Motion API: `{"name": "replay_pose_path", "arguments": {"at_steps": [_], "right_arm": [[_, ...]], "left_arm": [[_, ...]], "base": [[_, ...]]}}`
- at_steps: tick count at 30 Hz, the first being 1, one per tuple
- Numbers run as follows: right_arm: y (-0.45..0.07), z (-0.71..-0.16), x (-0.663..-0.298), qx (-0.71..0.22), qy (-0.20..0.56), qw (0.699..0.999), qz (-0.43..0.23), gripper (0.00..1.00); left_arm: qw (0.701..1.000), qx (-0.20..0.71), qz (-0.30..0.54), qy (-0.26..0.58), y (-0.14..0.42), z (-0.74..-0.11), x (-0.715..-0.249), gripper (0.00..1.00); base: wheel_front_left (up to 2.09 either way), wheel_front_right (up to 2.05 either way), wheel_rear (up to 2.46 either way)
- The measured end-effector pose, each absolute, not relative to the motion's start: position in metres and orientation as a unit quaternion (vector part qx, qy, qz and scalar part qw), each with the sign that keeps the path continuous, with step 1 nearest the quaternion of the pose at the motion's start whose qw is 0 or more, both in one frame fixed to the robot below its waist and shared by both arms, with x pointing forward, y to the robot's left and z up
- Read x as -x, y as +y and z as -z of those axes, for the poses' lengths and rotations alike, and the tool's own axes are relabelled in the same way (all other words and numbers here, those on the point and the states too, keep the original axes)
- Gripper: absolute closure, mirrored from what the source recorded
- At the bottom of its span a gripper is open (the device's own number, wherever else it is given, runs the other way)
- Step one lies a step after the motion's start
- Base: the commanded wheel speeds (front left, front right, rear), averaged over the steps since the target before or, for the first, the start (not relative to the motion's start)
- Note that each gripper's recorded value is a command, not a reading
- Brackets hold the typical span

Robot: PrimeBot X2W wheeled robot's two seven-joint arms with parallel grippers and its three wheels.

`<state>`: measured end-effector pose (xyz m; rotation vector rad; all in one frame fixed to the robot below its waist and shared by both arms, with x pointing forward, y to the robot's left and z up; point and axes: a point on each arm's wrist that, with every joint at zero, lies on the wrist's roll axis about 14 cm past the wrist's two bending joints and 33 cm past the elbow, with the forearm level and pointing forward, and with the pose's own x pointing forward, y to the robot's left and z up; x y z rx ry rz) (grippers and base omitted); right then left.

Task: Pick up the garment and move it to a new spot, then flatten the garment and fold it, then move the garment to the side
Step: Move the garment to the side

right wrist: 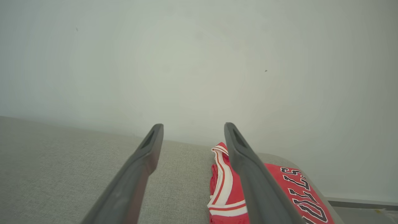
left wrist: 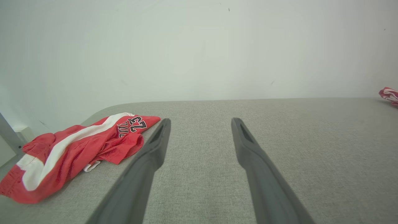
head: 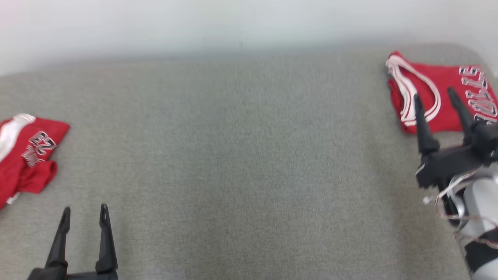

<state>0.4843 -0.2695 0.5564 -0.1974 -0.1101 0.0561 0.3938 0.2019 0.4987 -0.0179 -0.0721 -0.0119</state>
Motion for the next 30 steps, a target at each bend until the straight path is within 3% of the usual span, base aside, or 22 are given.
{"name": "replay_pose_path", "arguments": {"at_steps": [17, 30], "right_arm": [[-0.233, -0.535, -0.388, 0.006, -0.064, 0.998, -0.02, 0.0], [-0.211, -0.508, -0.352, -0.039, -0.044, 0.998, -0.002, 0.0]], "left_arm": [[0.998, 0.008, -0.012, -0.058, 0.213, -0.517, -0.349, 0.0], [0.998, 0.005, 0.008, -0.061, 0.202, -0.519, -0.348, 0.0]], "base": [[0.0, 0.0, 0.0], [0.0, 0.0, 0.0]]}}
